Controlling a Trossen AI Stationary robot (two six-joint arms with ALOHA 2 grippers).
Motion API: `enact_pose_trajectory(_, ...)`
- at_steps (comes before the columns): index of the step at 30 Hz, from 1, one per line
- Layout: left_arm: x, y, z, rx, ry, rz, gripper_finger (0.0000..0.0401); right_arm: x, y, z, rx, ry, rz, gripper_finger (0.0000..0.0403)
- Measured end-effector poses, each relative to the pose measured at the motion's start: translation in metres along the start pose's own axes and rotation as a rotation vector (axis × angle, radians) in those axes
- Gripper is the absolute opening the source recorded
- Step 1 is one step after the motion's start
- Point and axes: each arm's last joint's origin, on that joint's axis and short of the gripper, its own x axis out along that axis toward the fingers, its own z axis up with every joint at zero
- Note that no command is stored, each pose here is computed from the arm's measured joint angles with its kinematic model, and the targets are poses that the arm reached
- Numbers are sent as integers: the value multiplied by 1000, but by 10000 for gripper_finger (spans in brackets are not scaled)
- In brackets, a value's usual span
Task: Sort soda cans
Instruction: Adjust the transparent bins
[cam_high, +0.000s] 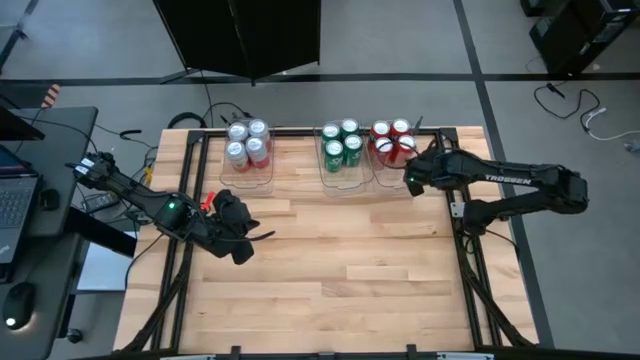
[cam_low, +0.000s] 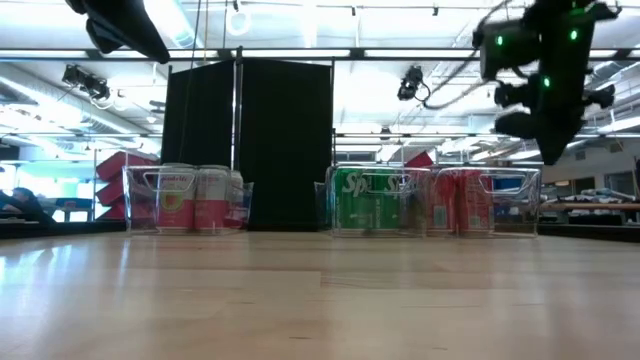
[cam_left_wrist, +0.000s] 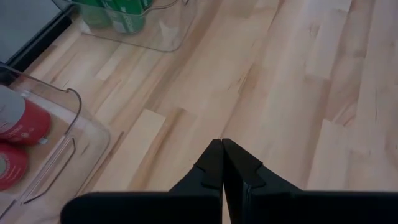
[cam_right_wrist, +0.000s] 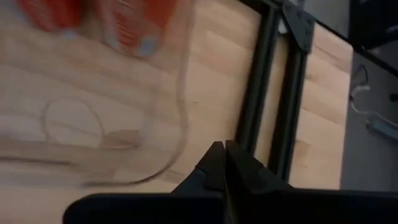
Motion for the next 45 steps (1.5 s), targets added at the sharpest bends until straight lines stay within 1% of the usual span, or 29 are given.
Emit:
enact_pose_trajectory(2,0,0,0,2,3,2,3,12,-4,-1,1,16,-18,0)
enact_pose_trajectory(4,0,0,0,2,2,2,3,24,-5,-2,1,26,-6,0)
enact_pose_trajectory(7,0,0,0,3,2,2,3,40,-3,-1,-9,27,63,0)
enact_pose_trajectory(10,0,0,0,3,2,2,3,50,1,1,16,2,118,0)
enact_pose_trajectory(13,0,0,0,2,2,2,3,53,5,4,31,-34,164,0)
enact_pose_trajectory(20,4,6,4,-57,-1,36,3,51,12,12,-6,-111,252,0)
enact_pose_trajectory(25,8,11,7,-76,-1,64,3,52,15,17,-25,-152,269,0)
enact_pose_trajectory(28,10,15,9,-90,0,87,3,54,14,19,3,-159,247,0)
enact_pose_trajectory(32,12,29,16,-162,-8,139,3,59,7,24,76,-175,196,0)
enact_pose_trajectory(34,14,41,19,-177,10,184,3,62,7,26,81,-186,192,0)
enact_pose_trajectory(38,16,65,24,-196,74,219,3,76,7,26,88,-211,187,0)
enact_pose_trajectory(41,15,80,27,-211,89,241,3,87,7,24,101,-235,214,0)
enact_pose_trajectory(45,12,91,30,-205,77,259,3,99,12,22,103,-277,287,0)
